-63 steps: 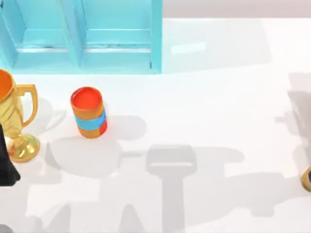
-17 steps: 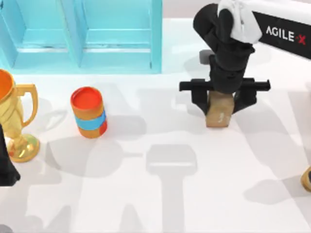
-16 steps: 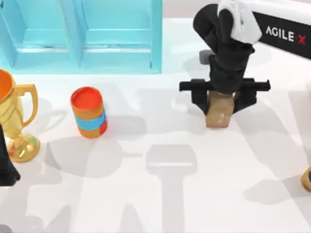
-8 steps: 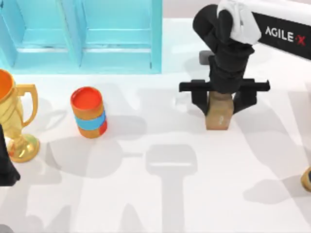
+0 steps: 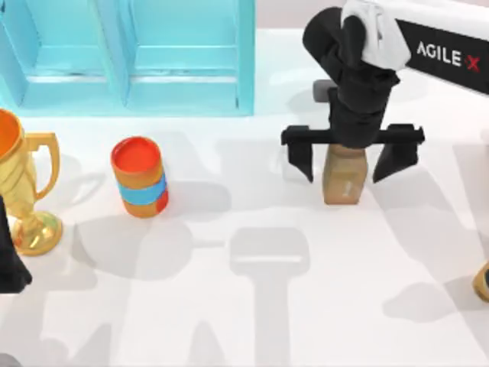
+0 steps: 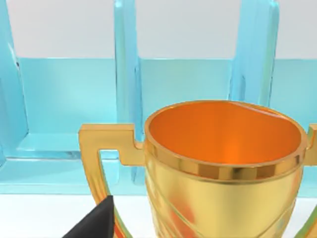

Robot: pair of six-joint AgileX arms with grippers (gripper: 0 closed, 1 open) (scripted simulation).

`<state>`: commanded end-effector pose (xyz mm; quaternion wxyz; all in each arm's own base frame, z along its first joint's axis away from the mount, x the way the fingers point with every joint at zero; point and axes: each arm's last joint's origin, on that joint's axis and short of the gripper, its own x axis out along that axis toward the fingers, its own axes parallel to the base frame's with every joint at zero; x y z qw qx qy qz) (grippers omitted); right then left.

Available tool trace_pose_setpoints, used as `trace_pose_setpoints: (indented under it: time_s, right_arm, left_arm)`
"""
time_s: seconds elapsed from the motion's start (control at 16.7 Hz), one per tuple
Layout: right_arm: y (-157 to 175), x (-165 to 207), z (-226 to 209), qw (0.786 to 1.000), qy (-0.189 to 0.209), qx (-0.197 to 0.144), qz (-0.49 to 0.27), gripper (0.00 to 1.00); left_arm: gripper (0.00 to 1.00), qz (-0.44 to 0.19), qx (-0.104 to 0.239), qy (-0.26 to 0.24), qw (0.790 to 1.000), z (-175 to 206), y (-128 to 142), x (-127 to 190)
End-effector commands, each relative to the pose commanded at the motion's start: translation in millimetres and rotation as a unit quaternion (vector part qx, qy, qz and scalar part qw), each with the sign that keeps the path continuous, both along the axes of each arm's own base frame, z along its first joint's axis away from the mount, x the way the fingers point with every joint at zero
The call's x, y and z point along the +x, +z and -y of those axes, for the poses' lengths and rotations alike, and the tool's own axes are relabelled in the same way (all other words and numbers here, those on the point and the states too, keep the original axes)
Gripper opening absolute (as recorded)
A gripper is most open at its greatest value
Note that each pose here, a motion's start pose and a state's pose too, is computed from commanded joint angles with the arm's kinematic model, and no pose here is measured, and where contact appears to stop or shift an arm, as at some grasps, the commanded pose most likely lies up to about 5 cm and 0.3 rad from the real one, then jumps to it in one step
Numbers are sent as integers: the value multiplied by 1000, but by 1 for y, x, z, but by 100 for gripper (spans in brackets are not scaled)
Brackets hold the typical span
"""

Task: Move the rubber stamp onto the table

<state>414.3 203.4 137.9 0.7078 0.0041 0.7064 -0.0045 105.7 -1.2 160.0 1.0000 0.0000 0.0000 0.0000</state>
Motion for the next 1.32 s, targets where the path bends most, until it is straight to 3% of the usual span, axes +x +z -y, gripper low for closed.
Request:
trace_pose_setpoints:
  time_s: [0.6,0.78,1.08,1.32]
  right_arm:
    - [10,7,-2,1000,-6,-6,-16,100]
    - [37,15,-6,1000,-7,-8,-22,100]
    - [111,14,-6,1000,-4,3,6,100]
    - [141,0,0,1000,-1,1,3,100]
  left_arm:
    - [100,0,0,0,1000,0,0,0]
    - [100,0,0,0,1000,0,0,0]
    - [100,0,0,0,1000,0,0,0]
    - [100,0,0,0,1000,0,0,0]
